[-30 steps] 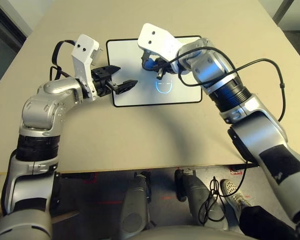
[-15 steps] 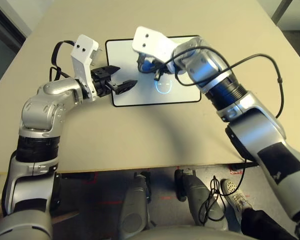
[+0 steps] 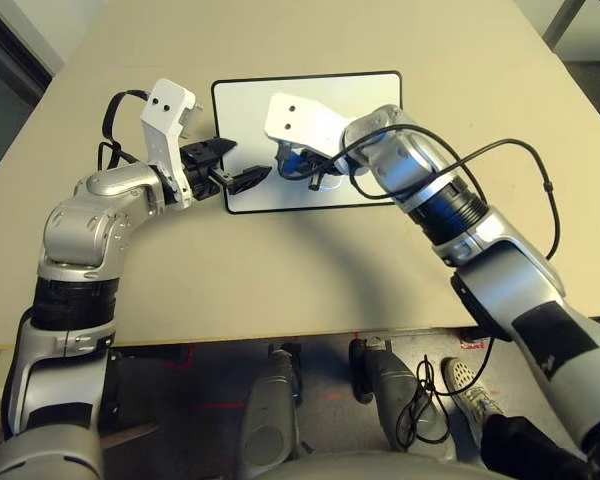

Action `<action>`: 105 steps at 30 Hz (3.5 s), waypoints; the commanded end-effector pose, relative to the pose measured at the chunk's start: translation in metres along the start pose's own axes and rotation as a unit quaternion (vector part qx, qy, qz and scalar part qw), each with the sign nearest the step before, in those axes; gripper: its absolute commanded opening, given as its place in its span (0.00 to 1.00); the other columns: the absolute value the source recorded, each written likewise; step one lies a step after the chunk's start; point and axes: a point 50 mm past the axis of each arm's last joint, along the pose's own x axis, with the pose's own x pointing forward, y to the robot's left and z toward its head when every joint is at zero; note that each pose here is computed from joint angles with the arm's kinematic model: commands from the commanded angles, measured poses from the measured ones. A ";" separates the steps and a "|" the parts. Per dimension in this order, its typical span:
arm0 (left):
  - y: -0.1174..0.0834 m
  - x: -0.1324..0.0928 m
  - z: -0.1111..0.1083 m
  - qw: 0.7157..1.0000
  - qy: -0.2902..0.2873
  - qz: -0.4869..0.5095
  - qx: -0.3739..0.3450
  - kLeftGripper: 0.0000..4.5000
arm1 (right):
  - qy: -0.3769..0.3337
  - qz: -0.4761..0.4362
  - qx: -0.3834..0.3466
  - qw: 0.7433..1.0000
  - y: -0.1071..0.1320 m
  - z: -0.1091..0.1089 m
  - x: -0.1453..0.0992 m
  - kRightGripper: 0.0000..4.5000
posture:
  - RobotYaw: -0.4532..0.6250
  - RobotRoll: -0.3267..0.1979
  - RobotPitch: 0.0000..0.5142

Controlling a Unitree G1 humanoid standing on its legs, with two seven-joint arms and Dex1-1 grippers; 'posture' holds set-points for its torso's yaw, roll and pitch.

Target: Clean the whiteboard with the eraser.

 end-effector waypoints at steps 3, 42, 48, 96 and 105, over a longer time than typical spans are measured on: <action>0.000 -0.001 -0.002 1.000 0.003 0.002 0.002 1.00 | -0.023 -0.052 0.009 0.998 -0.024 0.016 -0.007 0.13 | 0.48 0.62 0.50; 0.001 0.000 -0.002 1.000 0.005 0.003 -0.004 1.00 | 0.029 0.015 -0.023 0.999 -0.005 0.015 -0.003 0.13 | 0.47 0.62 0.49; 0.000 0.001 -0.001 1.000 0.004 0.002 -0.005 1.00 | 0.031 0.020 -0.036 0.999 0.002 0.016 -0.004 0.13 | 0.48 0.62 0.49; 0.000 -0.001 -0.006 1.000 0.012 0.003 -0.012 1.00 | 0.026 0.038 -0.028 0.999 0.011 0.028 0.011 0.13 | 0.47 0.62 0.50; 0.000 -0.002 -0.006 1.000 0.017 0.001 -0.011 1.00 | 0.033 0.057 -0.035 0.997 0.029 0.025 0.015 0.13 | 0.47 0.62 0.51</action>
